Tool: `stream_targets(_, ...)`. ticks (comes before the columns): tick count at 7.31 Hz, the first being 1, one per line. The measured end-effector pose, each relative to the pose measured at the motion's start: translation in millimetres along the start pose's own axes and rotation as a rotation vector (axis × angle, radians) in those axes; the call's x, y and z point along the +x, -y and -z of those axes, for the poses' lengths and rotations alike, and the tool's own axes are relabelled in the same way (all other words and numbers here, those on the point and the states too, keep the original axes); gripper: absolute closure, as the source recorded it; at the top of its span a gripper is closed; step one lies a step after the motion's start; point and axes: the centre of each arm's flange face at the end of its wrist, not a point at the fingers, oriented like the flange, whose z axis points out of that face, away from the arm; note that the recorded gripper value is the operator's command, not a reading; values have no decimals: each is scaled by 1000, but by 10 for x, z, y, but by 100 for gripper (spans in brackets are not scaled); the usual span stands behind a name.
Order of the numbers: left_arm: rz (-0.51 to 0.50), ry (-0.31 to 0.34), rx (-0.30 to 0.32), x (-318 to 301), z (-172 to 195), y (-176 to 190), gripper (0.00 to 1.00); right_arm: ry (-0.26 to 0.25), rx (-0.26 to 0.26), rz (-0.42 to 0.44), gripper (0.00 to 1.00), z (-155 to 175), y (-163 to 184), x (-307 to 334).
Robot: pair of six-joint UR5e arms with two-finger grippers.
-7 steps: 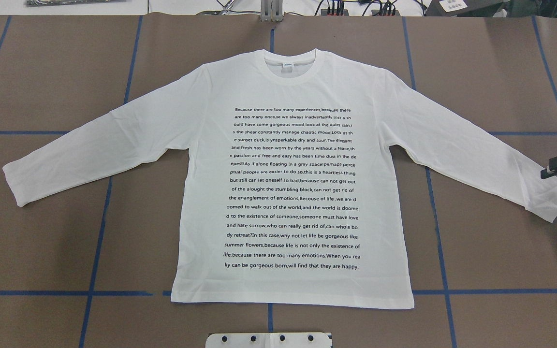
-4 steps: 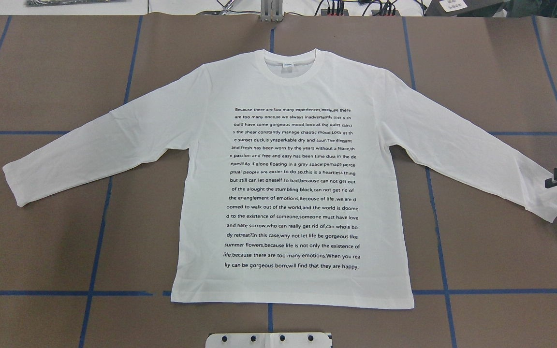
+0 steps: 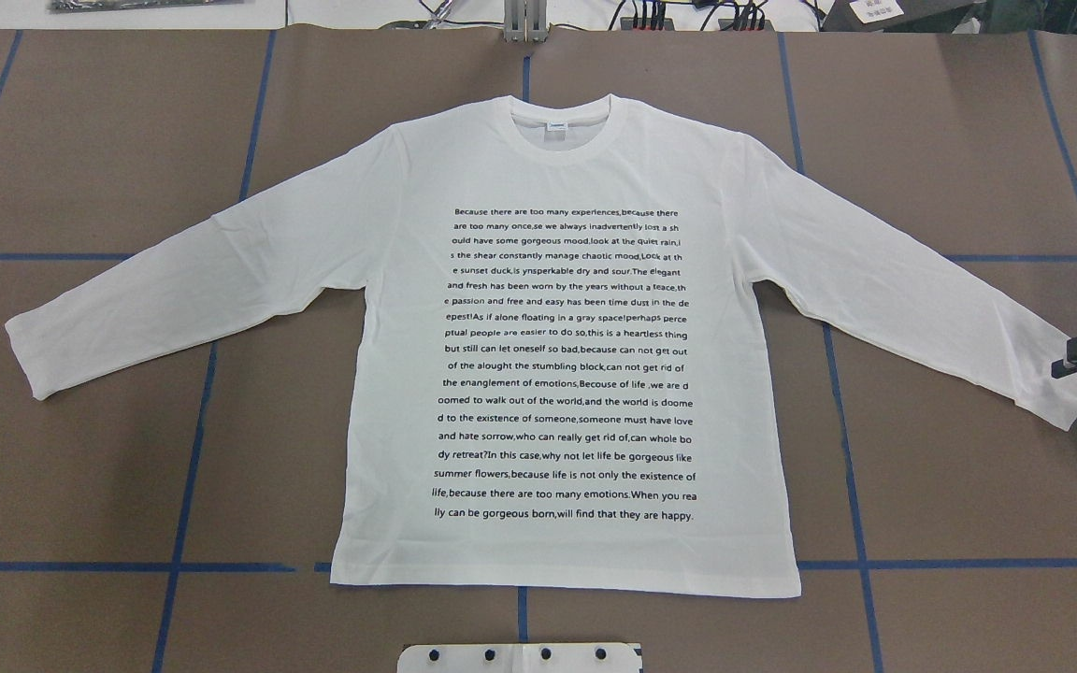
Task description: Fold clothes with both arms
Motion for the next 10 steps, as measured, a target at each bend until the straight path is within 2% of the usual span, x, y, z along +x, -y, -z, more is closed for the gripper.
stream_targets(1,0,0,1,5,5,4,1,-3,-2,-5,18,-6,-15,31)
stream_targets(2,0,0,2,11,10,10,1,-7,-3,-9,42,-11,-32,65)
stream_targets(3,0,0,3,16,15,13,1,-9,-4,-11,56,-14,-40,83)
stream_targets(5,-2,-1,6,26,24,20,1,-13,-6,-16,100,-25,-46,117)
stream_targets(10,-1,-1,6,28,25,21,1,-3,-11,-13,100,-3,-54,93)
